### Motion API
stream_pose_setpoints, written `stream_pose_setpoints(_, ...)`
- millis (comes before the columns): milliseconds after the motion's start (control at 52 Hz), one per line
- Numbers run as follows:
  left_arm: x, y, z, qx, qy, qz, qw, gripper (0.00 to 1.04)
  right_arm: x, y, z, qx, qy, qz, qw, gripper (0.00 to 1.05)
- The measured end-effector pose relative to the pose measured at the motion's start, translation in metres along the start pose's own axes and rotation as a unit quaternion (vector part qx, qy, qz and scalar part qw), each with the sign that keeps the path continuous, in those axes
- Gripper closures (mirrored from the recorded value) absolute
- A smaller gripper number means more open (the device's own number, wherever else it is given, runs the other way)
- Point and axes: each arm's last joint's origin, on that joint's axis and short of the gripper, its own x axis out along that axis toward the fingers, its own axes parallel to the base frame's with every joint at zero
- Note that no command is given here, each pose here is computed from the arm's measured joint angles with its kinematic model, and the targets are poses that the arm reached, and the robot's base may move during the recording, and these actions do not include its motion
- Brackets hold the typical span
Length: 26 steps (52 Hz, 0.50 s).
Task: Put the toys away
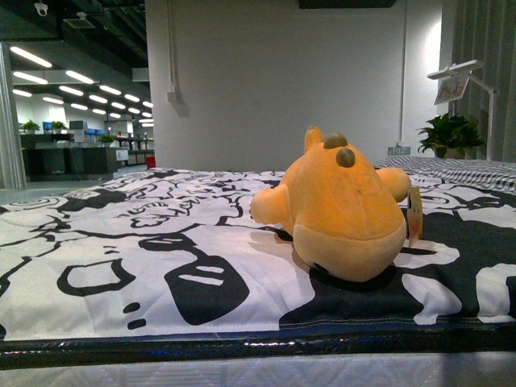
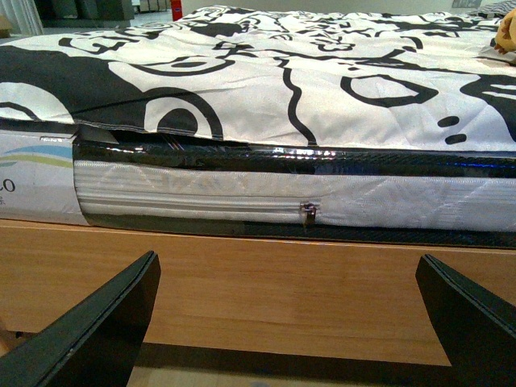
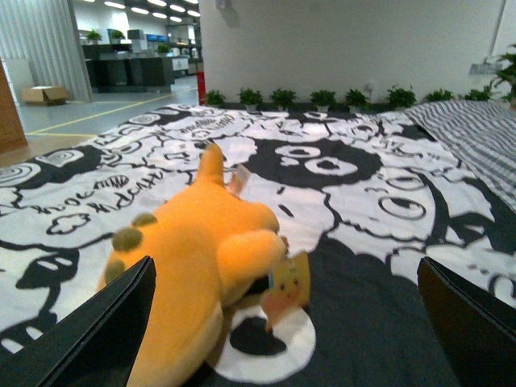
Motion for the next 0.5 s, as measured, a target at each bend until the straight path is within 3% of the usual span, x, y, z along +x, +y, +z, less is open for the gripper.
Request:
stream_pose_setpoints(211, 0.0, 0.0, 0.0, 0.0, 0.0, 0.0, 1.0, 0.06, 0.04, 0.043, 0.023, -0.022, -0.004, 0.03, 0.999, 0.06)
stream_pose_setpoints(500, 0.0, 0.0, 0.0, 0.0, 0.0, 0.0, 1.0, 0.06, 0.083, 0.099, 0.008, -0.054, 0.033, 0.054, 0.997, 0.06)
